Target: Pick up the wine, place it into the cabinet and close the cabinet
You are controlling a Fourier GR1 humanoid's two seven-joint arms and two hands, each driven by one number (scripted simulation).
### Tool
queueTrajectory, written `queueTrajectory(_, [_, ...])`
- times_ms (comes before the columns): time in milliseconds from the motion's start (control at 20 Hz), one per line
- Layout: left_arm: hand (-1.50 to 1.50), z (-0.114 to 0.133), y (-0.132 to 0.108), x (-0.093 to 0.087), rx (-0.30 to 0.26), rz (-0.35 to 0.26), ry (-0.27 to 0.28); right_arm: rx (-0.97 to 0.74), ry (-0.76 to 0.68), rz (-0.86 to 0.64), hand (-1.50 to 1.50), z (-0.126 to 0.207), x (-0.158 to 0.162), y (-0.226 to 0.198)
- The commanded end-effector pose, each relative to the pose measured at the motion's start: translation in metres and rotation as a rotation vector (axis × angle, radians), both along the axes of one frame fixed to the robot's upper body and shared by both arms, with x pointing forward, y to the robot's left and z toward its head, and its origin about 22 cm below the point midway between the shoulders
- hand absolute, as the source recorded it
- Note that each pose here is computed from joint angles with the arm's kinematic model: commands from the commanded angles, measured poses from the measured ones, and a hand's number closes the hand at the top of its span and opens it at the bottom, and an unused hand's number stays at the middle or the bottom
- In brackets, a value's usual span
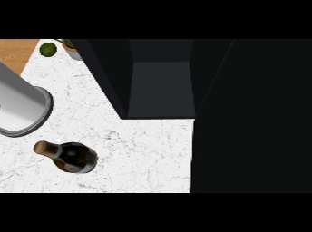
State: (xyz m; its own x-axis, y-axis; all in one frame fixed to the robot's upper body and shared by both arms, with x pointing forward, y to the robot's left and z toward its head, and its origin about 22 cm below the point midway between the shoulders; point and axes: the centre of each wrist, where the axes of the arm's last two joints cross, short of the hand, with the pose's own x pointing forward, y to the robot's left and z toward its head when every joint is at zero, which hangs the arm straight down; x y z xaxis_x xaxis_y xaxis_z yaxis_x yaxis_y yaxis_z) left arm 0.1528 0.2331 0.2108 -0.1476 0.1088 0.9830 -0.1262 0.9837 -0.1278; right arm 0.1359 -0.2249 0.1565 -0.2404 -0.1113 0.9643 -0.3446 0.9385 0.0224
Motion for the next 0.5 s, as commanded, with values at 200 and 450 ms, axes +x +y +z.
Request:
queueTrajectory(200, [-1.5,-0.028,0.021,0.011,0.018,-0.01,-0.008,0.07,-0.065,0.049,-1.5,0.034,-0.038,-0.003])
queueTrajectory(450, [-1.5,-0.061,0.042,0.014,0.008,-0.008,0.028,0.062,-0.062,0.058,-1.5,0.027,-0.04,-0.011])
